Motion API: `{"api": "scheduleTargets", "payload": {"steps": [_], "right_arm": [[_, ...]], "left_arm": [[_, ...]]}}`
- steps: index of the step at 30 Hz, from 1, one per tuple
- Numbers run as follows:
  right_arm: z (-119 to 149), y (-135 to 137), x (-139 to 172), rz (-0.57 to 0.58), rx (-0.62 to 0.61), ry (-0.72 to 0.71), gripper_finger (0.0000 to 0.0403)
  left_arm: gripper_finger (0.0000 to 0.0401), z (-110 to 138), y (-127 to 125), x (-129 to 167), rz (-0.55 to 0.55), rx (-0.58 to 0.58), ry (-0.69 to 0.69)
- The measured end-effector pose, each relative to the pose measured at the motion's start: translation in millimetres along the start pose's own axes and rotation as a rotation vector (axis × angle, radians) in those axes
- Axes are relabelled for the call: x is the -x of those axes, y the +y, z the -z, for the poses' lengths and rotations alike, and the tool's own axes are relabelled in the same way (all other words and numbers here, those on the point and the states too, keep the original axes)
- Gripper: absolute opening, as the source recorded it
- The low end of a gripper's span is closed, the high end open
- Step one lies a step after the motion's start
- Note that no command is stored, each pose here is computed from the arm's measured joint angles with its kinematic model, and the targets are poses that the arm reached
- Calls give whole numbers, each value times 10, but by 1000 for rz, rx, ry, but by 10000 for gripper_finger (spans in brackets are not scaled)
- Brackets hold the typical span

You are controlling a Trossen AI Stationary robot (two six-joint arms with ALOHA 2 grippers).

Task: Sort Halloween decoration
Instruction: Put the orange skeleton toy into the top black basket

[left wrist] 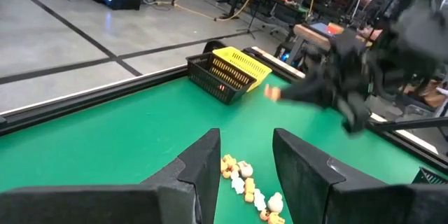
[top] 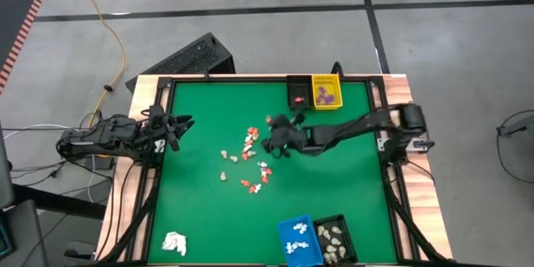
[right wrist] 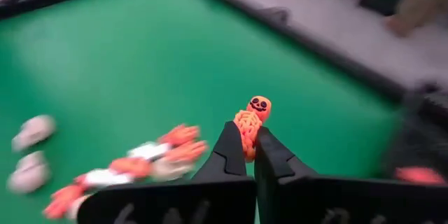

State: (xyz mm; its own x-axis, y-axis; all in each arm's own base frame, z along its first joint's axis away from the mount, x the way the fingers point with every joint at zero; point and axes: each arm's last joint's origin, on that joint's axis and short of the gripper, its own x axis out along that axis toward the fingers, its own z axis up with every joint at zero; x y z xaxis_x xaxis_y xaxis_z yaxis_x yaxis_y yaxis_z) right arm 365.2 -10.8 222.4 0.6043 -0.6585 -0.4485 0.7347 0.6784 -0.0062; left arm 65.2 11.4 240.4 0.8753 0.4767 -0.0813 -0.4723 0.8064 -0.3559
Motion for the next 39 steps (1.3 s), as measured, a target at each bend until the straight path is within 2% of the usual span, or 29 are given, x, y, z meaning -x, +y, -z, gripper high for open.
{"api": "scheduleTargets", "payload": {"steps": [3,8,11,15,22,25,31,34,38,39], "right_arm": [[-202,-310,97,85,11,28,2],[-409,-819,76,222,-19,78,2],[-449,-1070,-26,270,-45,129,2],[-398,-1311,-282,266,-82,227,13],[-206,-1560,-663,213,-85,385,65],[-202,-1597,-702,176,-96,400,98],[-317,-1608,-624,158,-109,341,161],[-371,-1507,-561,49,-67,319,175],[-439,-1082,-442,-308,128,222,175],[-428,-950,-414,-367,168,194,173]], "left_arm": [[121,2,1,0,0,-1,2],[121,4,2,0,-1,-2,4],[121,3,1,0,-1,6,3],[121,7,3,0,-1,33,7],[121,9,3,0,-2,36,8],[121,9,3,0,-2,36,8],[121,7,4,0,-6,35,6],[121,8,5,0,-7,34,6],[121,10,6,0,-8,26,8],[121,10,6,0,-8,22,8]]}}
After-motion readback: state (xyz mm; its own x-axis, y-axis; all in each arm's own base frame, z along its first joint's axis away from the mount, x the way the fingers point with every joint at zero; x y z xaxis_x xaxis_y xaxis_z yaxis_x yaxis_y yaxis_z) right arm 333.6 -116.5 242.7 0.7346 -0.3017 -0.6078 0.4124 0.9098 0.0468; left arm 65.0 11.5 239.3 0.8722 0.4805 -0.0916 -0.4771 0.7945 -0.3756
